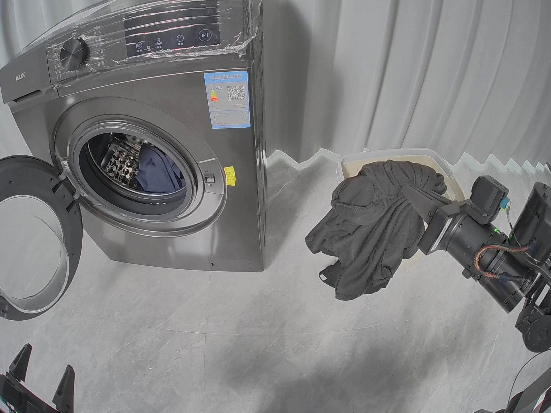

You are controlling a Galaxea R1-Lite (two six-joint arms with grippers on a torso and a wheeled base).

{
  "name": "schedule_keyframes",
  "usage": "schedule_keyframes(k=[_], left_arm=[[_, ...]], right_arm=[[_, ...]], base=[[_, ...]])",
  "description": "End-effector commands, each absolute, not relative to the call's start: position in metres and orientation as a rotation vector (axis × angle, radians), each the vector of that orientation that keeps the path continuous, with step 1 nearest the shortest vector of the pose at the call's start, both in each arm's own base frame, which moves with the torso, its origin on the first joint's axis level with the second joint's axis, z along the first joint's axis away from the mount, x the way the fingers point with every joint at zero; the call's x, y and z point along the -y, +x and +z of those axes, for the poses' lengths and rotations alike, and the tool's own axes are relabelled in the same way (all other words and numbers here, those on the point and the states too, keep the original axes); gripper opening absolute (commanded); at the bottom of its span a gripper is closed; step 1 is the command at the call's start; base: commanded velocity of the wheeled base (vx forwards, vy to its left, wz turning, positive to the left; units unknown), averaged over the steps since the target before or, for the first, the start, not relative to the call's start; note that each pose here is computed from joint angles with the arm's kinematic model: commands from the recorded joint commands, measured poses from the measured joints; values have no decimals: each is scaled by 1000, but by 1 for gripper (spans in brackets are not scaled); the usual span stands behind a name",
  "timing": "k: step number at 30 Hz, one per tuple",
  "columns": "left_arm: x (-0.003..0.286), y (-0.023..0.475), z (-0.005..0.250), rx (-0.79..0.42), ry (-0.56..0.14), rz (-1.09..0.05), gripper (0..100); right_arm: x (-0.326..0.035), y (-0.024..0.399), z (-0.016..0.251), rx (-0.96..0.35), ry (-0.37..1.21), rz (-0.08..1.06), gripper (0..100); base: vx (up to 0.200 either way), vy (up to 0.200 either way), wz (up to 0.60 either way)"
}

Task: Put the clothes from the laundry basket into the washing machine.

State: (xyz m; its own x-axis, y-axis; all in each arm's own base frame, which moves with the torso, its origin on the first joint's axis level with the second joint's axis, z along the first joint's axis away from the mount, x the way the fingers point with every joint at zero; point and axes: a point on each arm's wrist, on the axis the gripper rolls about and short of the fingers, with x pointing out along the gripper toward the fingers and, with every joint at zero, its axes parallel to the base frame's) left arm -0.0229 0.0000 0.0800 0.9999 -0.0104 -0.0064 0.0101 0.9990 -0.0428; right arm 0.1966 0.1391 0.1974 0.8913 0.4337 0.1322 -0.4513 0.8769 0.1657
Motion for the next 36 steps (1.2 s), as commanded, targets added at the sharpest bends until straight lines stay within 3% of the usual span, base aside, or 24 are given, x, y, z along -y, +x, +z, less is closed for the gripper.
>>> schedule_keyframes(k=[1,10,36], left_arm=[[0,-23,76,-5,-43,-11,100],[0,-23,76,-5,-43,-11,100],[0,-23,76,-5,-44,-11,100]], right_arm=[[-140,197,197,89,194,465,0],[-140,198,196,86,193,465,0],[-142,198,193,77,191,467,0]], base=[[-200,0,0],[-67,0,0],[0,200,0]])
